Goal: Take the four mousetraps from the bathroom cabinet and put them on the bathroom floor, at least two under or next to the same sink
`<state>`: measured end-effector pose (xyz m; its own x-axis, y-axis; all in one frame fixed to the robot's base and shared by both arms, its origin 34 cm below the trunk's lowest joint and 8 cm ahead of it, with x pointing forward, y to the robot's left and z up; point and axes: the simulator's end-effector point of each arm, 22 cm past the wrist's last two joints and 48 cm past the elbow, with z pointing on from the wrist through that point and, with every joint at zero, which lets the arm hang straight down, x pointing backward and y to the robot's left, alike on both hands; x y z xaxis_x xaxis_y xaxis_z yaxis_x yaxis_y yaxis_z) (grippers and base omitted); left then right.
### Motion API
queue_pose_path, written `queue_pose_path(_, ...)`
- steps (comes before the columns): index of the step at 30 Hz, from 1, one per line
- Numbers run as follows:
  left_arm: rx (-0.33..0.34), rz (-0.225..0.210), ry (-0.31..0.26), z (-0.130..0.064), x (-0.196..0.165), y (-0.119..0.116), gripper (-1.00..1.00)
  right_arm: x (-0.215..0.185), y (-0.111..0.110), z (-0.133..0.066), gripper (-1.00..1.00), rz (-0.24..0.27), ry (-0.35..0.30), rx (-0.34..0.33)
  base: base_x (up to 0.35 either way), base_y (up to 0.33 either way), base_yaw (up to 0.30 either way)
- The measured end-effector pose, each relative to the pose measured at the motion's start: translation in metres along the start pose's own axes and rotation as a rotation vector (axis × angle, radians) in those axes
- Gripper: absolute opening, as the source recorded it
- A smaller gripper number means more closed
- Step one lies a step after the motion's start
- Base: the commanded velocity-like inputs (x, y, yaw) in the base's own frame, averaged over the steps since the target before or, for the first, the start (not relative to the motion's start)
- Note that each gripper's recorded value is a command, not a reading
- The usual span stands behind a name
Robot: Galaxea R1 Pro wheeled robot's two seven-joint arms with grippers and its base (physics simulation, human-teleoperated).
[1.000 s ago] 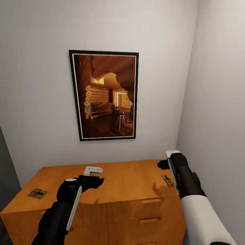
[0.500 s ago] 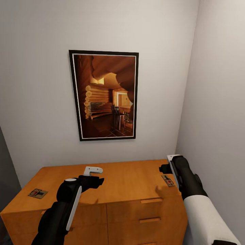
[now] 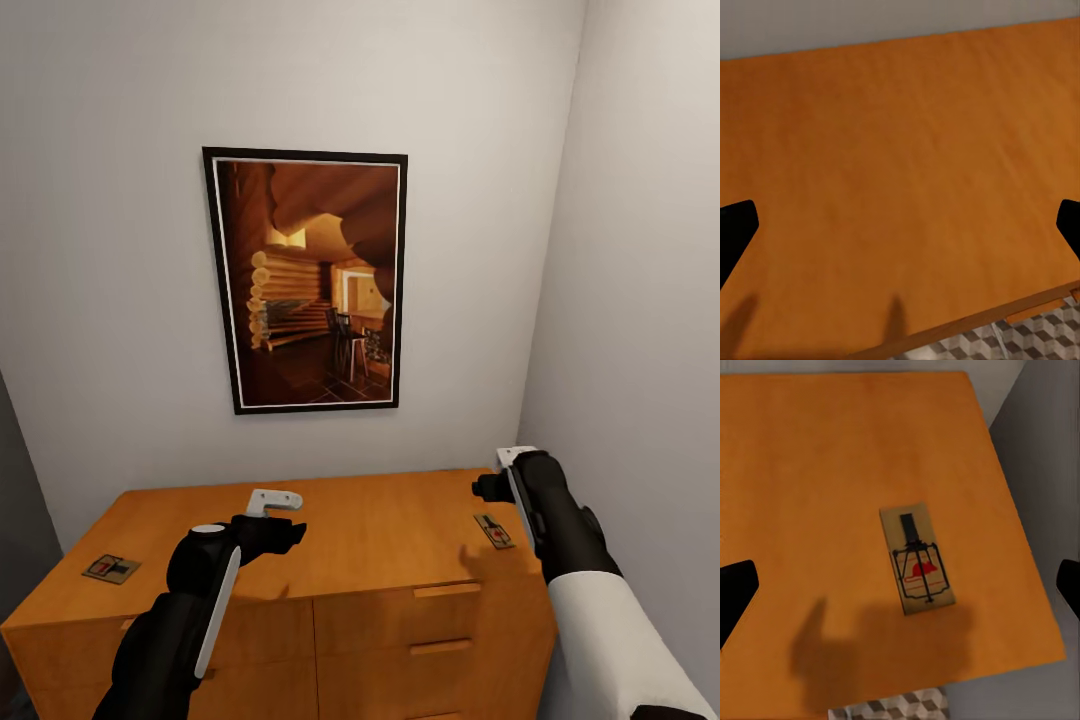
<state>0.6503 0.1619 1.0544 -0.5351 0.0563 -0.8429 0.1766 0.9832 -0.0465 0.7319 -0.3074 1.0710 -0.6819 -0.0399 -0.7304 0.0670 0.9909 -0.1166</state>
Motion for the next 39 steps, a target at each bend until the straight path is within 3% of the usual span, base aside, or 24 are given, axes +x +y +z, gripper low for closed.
queue_pose_path(27,0.001,-0.001,0.002,0.0004,0.0006,-0.0002,1.00,-0.0096,0.0038,-0.0066,1.00,-0.004,-0.027,0.000,0.019,0.000,0.001)
queue_pose_path(39,-0.001,-0.001,0.000,-0.0001,-0.0001,0.0005,1.00,-0.0097,0.0032,-0.0070,1.00,-0.007,-0.027,0.005,0.000,0.000,0.147)
